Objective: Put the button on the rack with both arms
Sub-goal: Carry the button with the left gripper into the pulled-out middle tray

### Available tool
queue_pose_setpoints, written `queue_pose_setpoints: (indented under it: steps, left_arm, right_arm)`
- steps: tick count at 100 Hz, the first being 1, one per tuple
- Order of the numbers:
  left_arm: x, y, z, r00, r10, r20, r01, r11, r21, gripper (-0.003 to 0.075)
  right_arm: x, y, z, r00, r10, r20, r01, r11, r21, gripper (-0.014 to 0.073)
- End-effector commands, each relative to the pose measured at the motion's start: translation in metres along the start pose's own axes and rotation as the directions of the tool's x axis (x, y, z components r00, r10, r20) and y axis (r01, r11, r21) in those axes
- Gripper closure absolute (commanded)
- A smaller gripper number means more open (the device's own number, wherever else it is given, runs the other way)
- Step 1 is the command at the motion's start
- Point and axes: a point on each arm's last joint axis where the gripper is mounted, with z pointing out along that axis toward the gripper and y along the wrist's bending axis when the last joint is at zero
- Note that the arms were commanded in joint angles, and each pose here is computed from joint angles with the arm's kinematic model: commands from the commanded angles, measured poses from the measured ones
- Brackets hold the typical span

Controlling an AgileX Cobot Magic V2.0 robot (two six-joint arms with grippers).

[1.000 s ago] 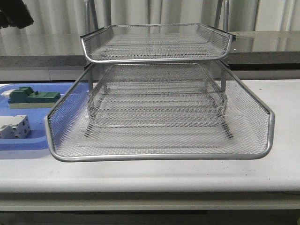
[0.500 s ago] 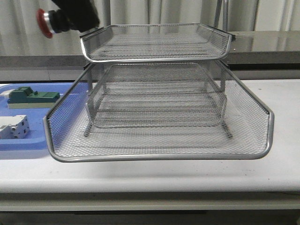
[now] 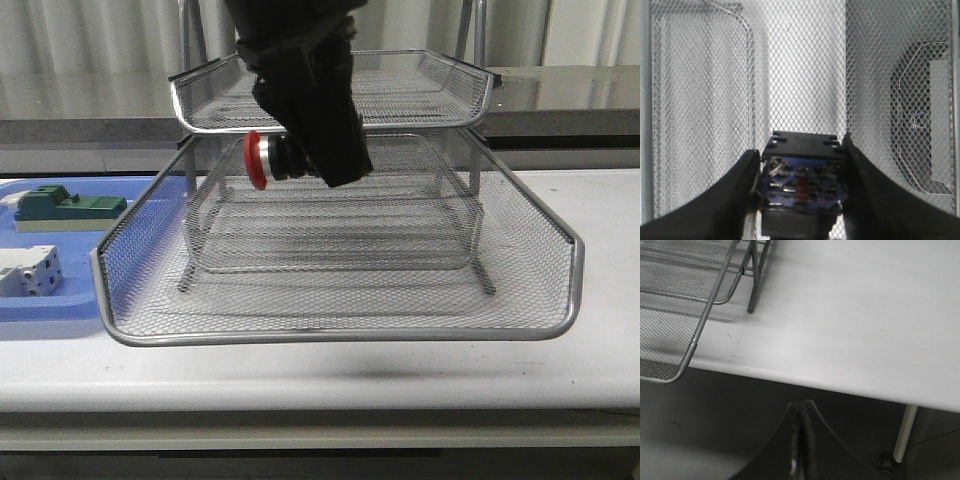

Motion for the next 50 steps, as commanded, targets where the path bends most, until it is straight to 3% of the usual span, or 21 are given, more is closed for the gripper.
queue_pose_setpoints:
  steps: [1, 10, 32, 50]
  left_arm:
    - [-0.012, 0.000, -0.020, 0.996, -0.002, 0.088, 0.008, 0.998, -0.066, 0.0695]
    - [-0.012, 0.001, -0.012, 0.997, -0.005, 0.075, 0.009, 0.999, -0.054, 0.0606]
    - [-0.011, 0.003, -0.002, 0.998, -0.008, 0.060, 0.010, 0.999, -0.044, 0.0278]
    - [-0.012, 0.004, -0.002, 0.997, -0.015, 0.071, 0.019, 0.998, -0.057, 0.0237]
  right_arm:
    - [-0.011, -0.001, -0.005, 0.997, -0.004, 0.080, 0.003, 1.000, 0.011, 0.0666]
    - [-0.011, -0.001, -0.005, 0.997, -0.004, 0.080, 0.003, 1.000, 0.011, 0.0666]
    - [-0.011, -0.001, -0.005, 0.997, -0.004, 0.080, 0.003, 1.000, 0.011, 0.0666]
    - [-0.011, -0.001, -0.005, 0.997, -0.004, 0.080, 0.003, 1.000, 0.011, 0.0666]
